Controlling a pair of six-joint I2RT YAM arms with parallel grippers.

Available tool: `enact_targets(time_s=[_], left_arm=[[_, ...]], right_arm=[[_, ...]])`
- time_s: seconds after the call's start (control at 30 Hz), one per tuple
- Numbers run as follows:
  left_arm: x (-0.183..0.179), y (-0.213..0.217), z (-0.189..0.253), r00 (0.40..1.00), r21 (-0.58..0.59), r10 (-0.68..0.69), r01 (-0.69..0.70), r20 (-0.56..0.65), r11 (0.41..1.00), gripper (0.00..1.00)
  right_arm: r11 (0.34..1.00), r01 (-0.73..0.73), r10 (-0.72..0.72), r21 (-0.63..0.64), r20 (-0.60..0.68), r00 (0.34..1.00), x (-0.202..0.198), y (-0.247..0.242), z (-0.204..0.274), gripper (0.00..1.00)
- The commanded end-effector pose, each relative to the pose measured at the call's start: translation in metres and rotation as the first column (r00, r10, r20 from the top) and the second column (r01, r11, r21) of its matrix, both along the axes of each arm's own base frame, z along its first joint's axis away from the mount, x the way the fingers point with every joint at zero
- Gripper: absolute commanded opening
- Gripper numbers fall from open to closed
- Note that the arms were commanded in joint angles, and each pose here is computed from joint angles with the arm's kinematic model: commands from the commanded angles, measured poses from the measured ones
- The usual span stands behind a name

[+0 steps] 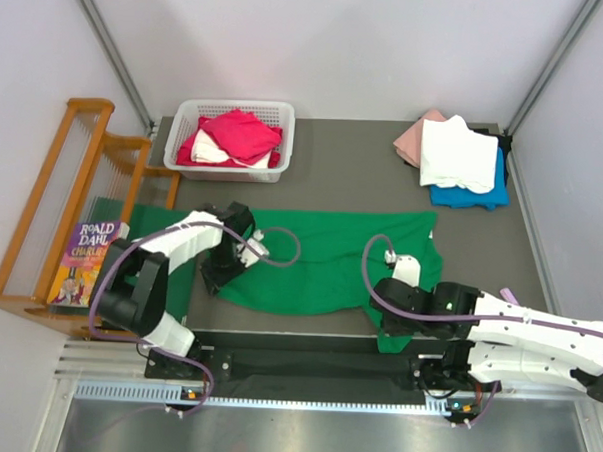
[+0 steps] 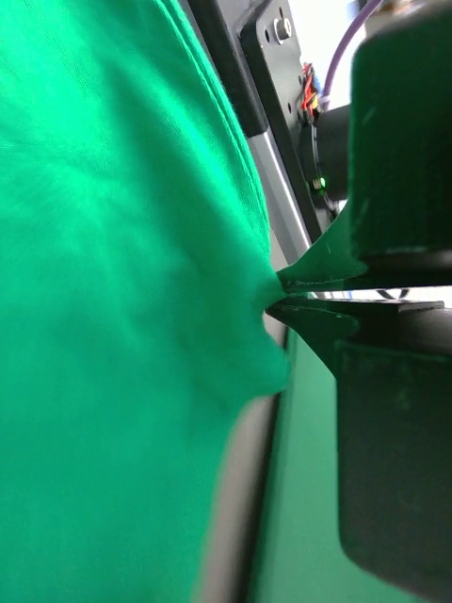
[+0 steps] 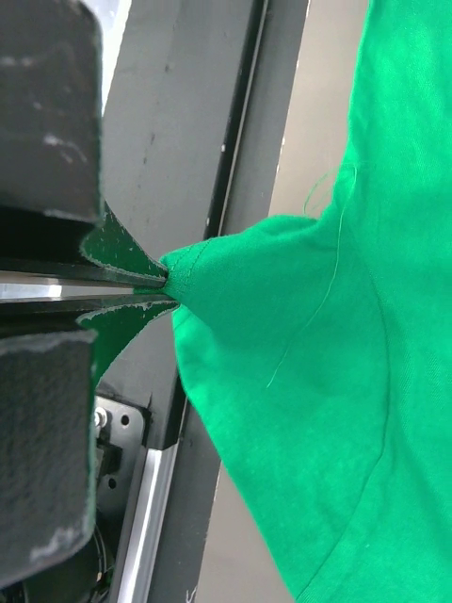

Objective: Fold and stack the t-shirts
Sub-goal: Fold the tshirt

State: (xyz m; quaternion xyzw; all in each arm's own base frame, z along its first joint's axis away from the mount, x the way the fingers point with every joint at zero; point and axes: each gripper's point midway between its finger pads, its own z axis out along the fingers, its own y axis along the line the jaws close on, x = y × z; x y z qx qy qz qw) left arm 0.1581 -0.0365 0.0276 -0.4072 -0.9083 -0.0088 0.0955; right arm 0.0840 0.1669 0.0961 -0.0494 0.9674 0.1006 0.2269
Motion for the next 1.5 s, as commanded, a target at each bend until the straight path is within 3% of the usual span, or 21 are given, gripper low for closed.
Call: enact_targets(time_s=[0.0, 0.17, 0.47, 0.63, 0.9, 1.2, 1.47], left_arm=[[0.031, -0.006, 0.058, 0.986, -0.037, -0.021, 0.027, 0.166, 0.999, 0.0], [0.02, -0.004, 0.089, 0.977, -0.068, -0.033, 0.048, 0.21, 0.997, 0.0], [-0.028, 0.02, 0.071, 0.986, -0.023, -0.048, 0.052, 0.158, 0.998, 0.0], [-0.025, 0.022, 0.072, 0.979, -0.015, -0.049, 0.053, 0.196, 0.998, 0.0], [0.043, 0.014, 0.082, 0.926, 0.007, -0.032, 0.031, 0.375, 0.999, 0.0], [0.133, 0.024, 0.068, 0.885, 0.053, -0.005, -0.022, 0.466, 0.998, 0.0], [0.179, 0.035, 0.042, 0.904, 0.083, 0.035, -0.078, 0.425, 0.993, 0.0]], right_arm=[[0.999, 0.002, -0.004, 0.047, 0.054, 0.999, 0.012, 0.01, 0.027, 0.0], [0.997, -0.008, 0.006, 0.079, 0.028, 1.0, 0.004, 0.01, 0.028, 0.0], [0.988, -0.052, 0.056, 0.147, -0.024, 0.998, -0.023, 0.016, 0.028, 0.0], [0.989, -0.035, 0.034, 0.145, 0.01, 0.999, -0.019, 0.016, 0.048, 0.0], [0.995, 0.005, -0.016, 0.095, 0.114, 0.993, 0.025, 0.01, 0.06, 0.0], [0.997, 0.051, -0.062, 0.06, 0.187, 0.98, 0.088, -0.004, 0.067, 0.0], [0.997, 0.053, -0.063, 0.058, 0.197, 0.978, 0.133, 0.008, 0.061, 0.0]])
